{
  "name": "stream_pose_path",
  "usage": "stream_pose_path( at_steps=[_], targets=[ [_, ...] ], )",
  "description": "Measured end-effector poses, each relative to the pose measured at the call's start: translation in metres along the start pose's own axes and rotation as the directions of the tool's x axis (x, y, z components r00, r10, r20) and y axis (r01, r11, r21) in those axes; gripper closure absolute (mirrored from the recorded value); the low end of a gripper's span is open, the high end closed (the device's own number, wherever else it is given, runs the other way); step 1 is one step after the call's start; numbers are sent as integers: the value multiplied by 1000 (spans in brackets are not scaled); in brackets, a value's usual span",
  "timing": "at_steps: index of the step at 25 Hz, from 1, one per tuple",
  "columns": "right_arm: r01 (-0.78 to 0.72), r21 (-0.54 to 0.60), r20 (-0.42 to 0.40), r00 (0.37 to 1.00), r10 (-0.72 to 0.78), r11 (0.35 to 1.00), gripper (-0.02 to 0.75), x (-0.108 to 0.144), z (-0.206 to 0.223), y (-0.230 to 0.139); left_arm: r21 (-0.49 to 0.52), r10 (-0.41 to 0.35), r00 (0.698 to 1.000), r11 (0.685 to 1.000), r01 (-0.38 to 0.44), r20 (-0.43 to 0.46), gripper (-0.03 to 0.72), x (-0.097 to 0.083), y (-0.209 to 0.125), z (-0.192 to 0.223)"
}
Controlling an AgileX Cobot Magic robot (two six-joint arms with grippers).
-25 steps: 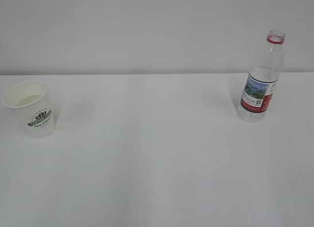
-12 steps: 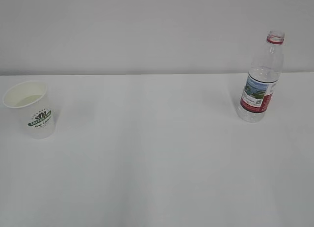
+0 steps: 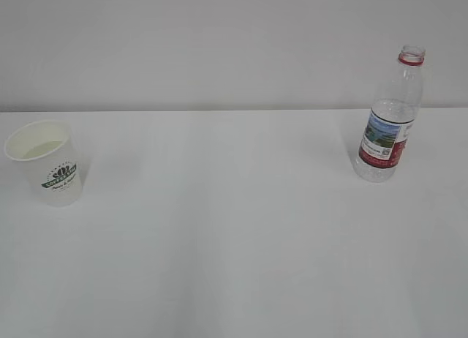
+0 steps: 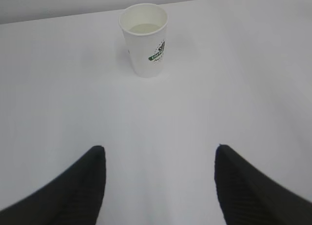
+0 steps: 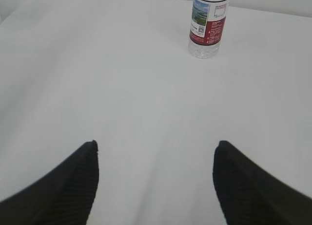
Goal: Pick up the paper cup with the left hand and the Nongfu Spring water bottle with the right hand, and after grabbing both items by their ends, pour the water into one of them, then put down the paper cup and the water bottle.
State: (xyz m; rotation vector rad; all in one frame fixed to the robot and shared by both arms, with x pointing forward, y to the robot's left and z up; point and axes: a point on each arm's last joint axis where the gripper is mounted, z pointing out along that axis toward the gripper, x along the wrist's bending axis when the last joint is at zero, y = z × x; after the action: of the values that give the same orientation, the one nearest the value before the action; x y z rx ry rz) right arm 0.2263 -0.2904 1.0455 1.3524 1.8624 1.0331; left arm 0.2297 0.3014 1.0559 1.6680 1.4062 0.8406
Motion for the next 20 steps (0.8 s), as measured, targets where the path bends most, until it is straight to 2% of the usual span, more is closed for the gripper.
stream_pose_path(
  at_steps=[20],
  targets=[
    [-2, 0, 0, 1000, 2, 1000, 186, 0, 0, 0, 0, -1, 1000, 1000, 1, 2, 181, 0, 0, 0]
  ],
)
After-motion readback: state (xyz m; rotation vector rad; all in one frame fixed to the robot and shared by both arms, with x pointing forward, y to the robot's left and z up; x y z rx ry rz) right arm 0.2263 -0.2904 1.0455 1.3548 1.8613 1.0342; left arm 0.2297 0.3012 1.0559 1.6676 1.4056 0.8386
